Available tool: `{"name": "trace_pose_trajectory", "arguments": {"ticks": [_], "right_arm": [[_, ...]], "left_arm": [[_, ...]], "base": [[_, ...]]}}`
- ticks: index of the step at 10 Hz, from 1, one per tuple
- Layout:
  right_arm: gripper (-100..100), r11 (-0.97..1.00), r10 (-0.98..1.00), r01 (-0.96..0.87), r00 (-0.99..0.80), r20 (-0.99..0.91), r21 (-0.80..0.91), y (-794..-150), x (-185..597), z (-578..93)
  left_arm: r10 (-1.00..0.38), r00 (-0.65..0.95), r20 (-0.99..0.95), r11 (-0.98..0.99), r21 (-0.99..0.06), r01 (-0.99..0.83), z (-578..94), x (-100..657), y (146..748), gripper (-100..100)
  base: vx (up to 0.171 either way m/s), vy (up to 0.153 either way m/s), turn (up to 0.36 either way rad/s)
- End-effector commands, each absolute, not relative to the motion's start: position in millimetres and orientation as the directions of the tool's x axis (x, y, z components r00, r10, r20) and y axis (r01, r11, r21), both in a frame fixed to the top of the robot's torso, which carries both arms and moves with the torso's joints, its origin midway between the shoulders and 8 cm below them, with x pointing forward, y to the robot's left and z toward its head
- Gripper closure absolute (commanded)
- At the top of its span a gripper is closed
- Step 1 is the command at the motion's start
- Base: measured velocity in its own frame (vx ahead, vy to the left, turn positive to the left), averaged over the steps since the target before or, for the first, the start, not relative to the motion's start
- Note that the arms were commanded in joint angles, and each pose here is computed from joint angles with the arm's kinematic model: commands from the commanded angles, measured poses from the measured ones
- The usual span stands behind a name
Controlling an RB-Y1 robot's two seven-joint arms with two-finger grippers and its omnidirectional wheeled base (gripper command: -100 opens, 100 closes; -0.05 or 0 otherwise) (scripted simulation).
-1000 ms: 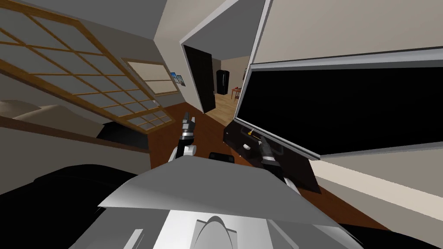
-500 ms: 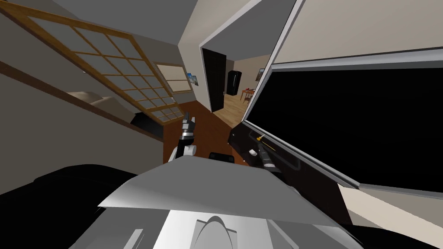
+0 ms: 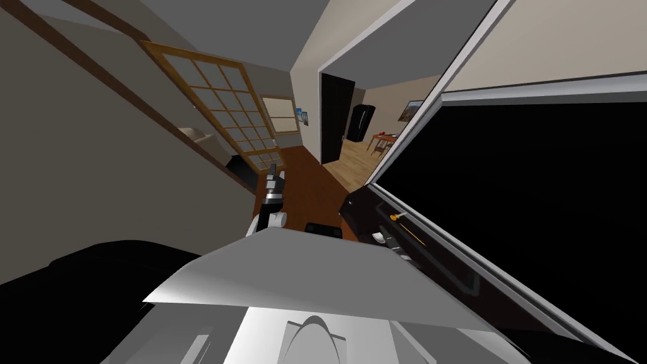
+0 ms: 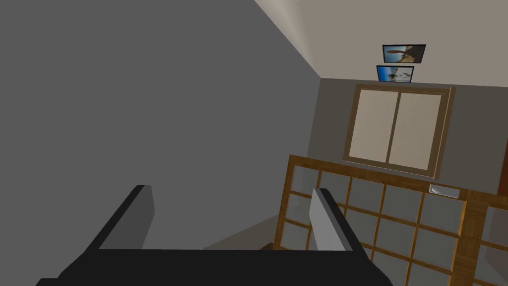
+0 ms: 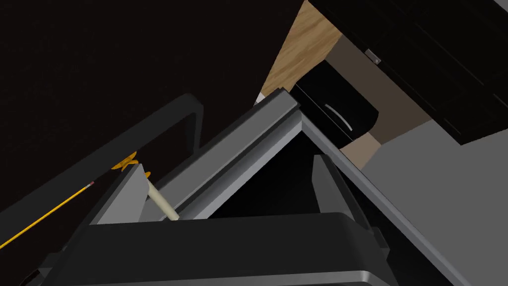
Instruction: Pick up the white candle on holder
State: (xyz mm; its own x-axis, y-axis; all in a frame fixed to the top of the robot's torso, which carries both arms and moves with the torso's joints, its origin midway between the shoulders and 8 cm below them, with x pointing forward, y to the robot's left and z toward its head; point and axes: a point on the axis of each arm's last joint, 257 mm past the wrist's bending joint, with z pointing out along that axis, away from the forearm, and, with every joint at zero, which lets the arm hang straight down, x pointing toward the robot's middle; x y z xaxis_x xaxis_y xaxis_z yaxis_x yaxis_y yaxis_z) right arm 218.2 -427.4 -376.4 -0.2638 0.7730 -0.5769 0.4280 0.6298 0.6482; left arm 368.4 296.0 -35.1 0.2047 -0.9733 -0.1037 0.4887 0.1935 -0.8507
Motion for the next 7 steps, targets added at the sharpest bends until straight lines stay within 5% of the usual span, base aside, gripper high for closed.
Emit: {"name": "trace_pose_trajectory", "arguments": {"ticks": [1, 7], "right_arm": [[-100, 0.645, 0.76, 0.454, -0.291, -0.581, 0.615, -429, 206, -384], [-100, 0.722, 0.669, 0.594, -0.47, -0.576, 0.354, -487, 117, -432]], "left_arm": [[-0.973, 0.205, -0.104, 0.193, -0.851, 0.489, -35, 368, 296, 0], [-0.973, 0.205, -0.104, 0.194, -0.851, 0.489, -35, 368, 296, 0]], "base": [[0.042, -0.023, 0.103], [0.05, -0.043, 0.287]]}}
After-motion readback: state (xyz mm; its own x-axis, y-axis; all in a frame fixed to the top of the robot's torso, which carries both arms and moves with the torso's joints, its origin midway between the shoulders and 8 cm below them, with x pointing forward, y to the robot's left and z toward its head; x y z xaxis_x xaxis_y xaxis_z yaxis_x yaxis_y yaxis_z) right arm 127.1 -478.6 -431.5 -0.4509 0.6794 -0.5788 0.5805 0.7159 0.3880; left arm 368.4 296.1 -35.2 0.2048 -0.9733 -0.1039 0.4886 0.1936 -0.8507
